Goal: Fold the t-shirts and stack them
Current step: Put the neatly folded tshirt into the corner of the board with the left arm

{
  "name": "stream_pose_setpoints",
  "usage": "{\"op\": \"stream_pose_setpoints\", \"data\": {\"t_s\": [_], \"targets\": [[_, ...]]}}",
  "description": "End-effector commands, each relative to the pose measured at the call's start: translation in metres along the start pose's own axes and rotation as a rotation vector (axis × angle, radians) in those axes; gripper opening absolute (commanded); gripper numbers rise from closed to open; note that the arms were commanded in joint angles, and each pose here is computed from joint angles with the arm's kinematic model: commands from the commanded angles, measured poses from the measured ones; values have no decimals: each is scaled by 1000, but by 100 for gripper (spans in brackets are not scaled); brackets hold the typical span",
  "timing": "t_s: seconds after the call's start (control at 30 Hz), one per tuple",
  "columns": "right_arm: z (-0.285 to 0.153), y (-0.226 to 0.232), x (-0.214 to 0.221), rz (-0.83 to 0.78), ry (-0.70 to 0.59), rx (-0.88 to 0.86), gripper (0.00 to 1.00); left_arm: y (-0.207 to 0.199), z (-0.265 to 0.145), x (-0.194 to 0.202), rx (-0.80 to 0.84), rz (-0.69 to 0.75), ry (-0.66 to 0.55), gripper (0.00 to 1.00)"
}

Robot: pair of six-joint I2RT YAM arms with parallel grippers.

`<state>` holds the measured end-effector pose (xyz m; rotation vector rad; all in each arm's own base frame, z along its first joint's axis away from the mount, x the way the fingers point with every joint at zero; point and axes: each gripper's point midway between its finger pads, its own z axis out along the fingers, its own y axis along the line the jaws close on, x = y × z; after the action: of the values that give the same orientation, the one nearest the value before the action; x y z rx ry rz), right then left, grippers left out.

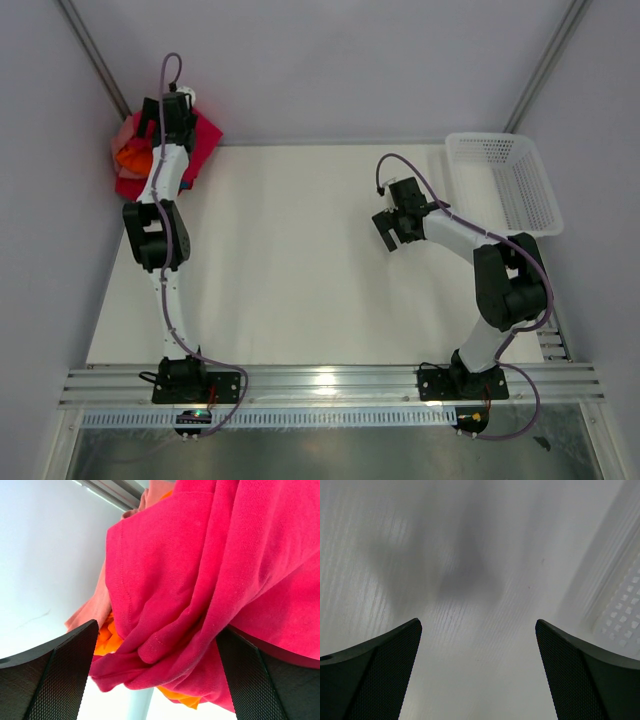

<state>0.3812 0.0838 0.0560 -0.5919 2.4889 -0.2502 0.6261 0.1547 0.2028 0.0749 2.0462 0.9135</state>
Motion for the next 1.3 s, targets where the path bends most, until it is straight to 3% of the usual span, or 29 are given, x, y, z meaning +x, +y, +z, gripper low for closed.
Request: {"op": "stream_pose_setpoints", "data": {"t_s": [0.0,0.1,0.13,0.23,0.27,0.4,1.0,1.27], "targets": [[-13,-5,-13,36,-59,1,99,46,-12,-24,-98,-21,-38,99],[-14,-4,-12,41,-60,-8,99,51,1,-11,-133,5,-19,98],[-14,-5,-12,42,-61,-8,99,54,7,-3,-144,15,-4,91],[-14,-6,-11,47,-59,-8,99,61,22,14,-162,9,25,11],[-14,-7,-11,49,-59,-7,99,59,25,19,-154,18,38,0],[-13,-7,-10,55,-55,-10,99,61,38,39,-163,59,82,0],[-14,-6,-10,63,-60,-24,99,133,64,123,-287,-80,246,0],[-14,-2,-10,61,-57,-44,99,113,64,145,-220,-117,280,0]]}}
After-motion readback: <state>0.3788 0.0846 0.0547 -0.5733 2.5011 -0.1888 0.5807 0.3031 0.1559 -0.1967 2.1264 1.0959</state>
